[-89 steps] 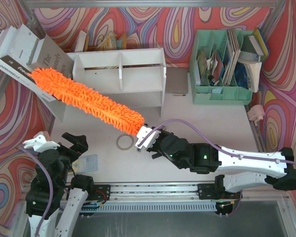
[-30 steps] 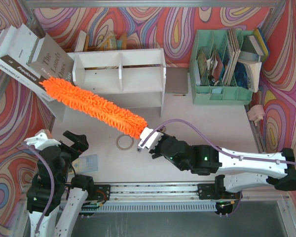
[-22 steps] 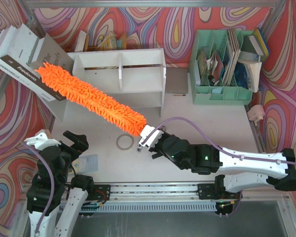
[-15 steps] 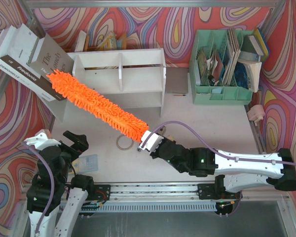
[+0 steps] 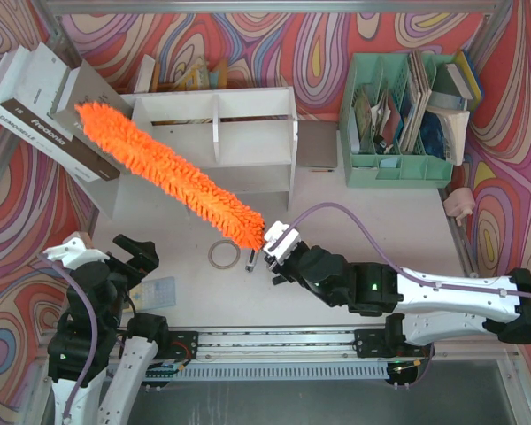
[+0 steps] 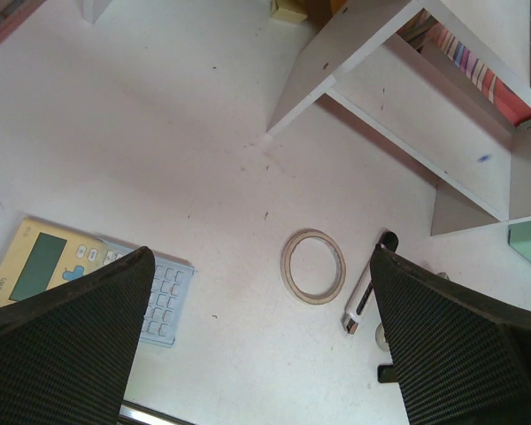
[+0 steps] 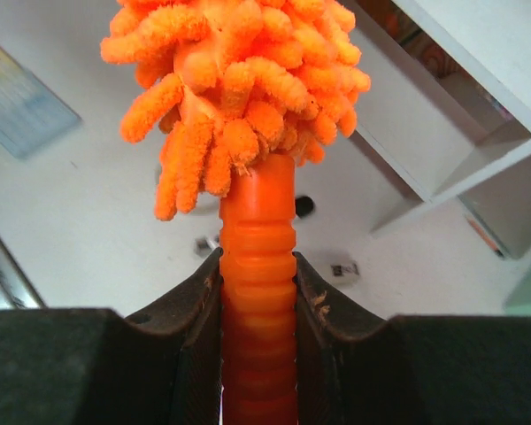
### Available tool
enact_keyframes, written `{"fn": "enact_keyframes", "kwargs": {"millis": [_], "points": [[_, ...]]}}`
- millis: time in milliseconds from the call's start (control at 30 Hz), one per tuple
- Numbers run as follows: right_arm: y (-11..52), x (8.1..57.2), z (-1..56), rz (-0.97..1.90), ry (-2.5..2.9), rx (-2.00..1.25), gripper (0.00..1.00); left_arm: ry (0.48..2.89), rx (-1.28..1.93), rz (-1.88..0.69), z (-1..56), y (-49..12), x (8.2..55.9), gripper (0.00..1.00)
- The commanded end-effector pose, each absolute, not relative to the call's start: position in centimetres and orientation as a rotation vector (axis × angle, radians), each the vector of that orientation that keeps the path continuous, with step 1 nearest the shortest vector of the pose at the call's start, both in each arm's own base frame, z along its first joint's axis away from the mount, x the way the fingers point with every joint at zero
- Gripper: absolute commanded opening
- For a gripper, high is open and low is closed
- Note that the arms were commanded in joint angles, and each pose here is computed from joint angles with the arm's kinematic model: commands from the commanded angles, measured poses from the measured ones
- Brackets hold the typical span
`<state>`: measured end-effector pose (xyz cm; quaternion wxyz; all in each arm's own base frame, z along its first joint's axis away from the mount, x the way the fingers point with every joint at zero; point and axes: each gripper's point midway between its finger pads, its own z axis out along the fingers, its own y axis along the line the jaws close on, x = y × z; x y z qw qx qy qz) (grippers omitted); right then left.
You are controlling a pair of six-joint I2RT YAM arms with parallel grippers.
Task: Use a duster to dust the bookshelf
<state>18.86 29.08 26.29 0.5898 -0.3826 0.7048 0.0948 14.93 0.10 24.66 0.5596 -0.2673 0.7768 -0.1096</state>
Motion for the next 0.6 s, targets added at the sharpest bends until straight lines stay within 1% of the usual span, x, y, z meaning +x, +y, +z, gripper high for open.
{"fn": "enact_keyframes", "kwargs": {"millis": [0,100,300,567], "points": [[32.4,18.5,33.7,0.594,1.54,-0.552,0.0,1.828,-0.638,-0.246,24.7,0.3,15.0,0.98],[34.7,18.2,34.1,0.705,1.538,-0.455,0.0,1.828,-0.638,-0.246,24.7,0.3,15.0,0.98],[39.3,18.5,33.1,0.8,1.599,-0.247,0.0,1.829,-0.633,-0.249,24.7,0.2,15.1,0.98],[46.1,17.4,31.7,0.862,1.656,-0.095,0.0,1.833,-0.633,-0.246,24.7,0.2,15.1,0.98]]}}
